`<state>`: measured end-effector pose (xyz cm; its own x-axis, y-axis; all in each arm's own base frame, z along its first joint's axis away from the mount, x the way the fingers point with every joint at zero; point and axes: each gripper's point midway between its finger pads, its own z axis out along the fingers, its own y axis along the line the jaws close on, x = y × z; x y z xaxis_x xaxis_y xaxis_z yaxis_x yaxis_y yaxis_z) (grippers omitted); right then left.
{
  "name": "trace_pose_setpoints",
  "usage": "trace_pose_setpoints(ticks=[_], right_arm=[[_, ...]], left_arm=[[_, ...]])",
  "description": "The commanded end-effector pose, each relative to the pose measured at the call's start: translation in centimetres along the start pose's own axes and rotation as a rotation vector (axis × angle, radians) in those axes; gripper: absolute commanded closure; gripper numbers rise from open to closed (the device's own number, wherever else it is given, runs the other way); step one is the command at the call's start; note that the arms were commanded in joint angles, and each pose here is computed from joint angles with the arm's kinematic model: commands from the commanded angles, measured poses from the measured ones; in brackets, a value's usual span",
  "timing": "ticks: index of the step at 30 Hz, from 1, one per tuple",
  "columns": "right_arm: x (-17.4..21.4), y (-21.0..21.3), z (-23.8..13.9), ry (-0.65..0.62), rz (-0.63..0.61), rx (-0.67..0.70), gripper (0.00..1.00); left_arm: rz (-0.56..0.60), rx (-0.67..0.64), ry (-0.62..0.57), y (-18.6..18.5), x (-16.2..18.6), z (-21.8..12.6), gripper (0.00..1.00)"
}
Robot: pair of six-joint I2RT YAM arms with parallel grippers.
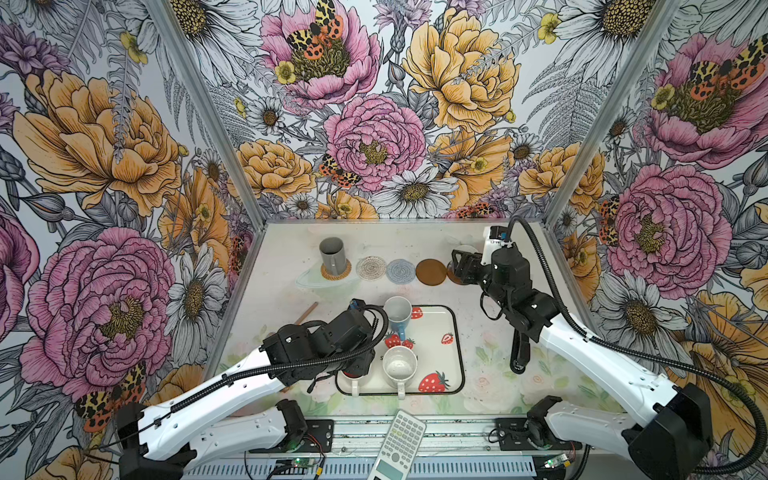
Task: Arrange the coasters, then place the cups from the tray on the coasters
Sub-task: 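Move the left gripper above the red-lined white mug on the tray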
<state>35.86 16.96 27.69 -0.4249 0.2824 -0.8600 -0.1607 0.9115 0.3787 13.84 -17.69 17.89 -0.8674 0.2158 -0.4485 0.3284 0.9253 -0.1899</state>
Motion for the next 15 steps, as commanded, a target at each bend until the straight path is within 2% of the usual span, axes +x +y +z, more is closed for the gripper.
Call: trace_pose_setpoints(ticks=[1,15], right_arm=[[-0.1,0.0,0.5,-0.004,0.006,-0.007,0.3],[0.5,0.2,1.4,0.025,0.011,-0.009,0.3]], left_arm=[[-0.01,-0.037,0.097,0.7,2.5,0.9,0.42],[-0.023,-0.074,0.233,0.6,7.7,3.2,0.4]])
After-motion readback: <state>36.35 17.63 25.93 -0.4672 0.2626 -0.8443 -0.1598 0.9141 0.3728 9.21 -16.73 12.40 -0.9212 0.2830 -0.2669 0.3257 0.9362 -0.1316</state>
